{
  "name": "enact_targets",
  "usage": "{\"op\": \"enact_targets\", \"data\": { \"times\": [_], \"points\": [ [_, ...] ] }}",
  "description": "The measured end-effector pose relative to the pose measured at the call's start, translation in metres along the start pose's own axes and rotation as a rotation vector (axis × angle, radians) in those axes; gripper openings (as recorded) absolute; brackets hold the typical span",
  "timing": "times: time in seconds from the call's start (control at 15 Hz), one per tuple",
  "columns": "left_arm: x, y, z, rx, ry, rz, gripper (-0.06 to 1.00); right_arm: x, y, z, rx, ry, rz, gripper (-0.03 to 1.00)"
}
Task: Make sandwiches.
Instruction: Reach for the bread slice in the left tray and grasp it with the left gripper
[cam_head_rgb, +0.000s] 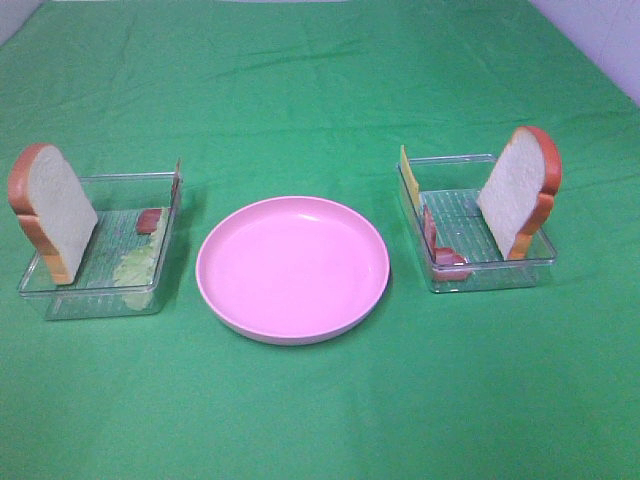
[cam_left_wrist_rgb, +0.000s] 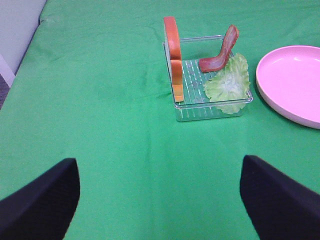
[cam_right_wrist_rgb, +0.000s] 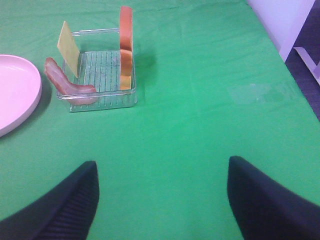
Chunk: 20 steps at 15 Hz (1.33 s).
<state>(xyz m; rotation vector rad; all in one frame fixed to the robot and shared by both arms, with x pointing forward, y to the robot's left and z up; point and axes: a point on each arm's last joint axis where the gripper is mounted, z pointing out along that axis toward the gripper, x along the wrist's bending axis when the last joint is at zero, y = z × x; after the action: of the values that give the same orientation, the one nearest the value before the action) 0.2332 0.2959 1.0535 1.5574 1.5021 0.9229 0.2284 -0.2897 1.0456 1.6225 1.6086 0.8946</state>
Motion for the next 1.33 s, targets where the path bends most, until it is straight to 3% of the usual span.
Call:
{"op": "enact_targets", "data": {
  "times": [0.67, 0.93, 1.33],
  "points": [
    [0.0, 0.0, 0.0, -0.003, 0.0, 0.0, 0.82, 0.0, 0.0, 0.0, 0.0, 0.0, 0.0, 0.69],
    [0.001, 0.033, 0.017, -0.017, -0.008, -0.018, 0.82, 0.0, 0.0, 0.0, -0.001, 0.0, 0.0, 0.69],
    [0.005, 0.097, 0.099, 0.234, -0.022, -0.065, 0.82, 0.0, 0.0, 0.0, -0.001, 0.0, 0.0, 0.69]
  ]
}}
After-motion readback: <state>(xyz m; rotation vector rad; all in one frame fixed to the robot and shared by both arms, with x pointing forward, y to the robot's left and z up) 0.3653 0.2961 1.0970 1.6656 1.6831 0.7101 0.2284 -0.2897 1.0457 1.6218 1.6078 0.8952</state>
